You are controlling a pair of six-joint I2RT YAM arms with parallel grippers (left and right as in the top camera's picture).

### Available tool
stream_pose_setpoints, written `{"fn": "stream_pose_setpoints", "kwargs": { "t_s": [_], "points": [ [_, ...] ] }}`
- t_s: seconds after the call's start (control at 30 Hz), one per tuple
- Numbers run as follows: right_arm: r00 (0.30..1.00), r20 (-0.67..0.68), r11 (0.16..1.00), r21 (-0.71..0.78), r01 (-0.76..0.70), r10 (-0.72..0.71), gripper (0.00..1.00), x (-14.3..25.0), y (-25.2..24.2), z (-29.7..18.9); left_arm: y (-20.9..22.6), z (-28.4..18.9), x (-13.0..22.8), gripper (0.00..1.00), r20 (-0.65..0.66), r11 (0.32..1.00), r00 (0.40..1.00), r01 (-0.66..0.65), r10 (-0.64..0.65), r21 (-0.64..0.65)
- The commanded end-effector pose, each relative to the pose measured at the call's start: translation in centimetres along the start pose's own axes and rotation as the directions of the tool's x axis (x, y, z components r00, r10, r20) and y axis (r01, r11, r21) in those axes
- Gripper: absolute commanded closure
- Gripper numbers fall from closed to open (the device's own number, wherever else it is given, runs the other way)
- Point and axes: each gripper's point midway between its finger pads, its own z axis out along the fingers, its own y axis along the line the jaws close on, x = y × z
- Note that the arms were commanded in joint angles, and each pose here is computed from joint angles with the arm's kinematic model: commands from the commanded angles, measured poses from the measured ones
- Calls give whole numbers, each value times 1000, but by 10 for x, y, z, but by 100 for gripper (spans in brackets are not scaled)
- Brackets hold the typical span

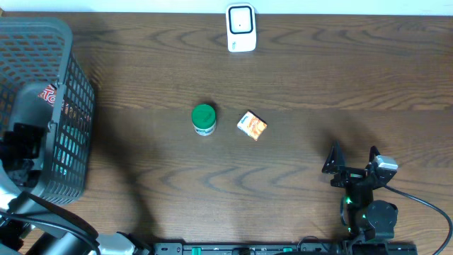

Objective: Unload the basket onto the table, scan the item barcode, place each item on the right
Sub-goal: 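Reach into the basket and grasp the mint-green snack pack with left gripper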

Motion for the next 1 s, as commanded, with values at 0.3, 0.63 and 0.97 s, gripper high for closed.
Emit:
{"fn": "stream_pose_setpoints", "kwargs": {
  "t_s": [0.3, 0.63, 0.97],
  "points": [
    [1000, -2, 1000, -10, 8, -8, 1, 1, 2, 0, 27, 31, 14, 2, -5, 998, 999, 41, -41, -50],
    [1000, -2, 1000, -10, 8, -8, 1, 1, 2, 0, 49, 35, 14, 2, 12, 986, 998, 66, -64, -154],
    [1000, -2, 1000, -10, 8, -8, 1, 1, 2, 0, 52, 70, 23, 2, -88, 982, 991, 87, -103, -166]
  ]
}}
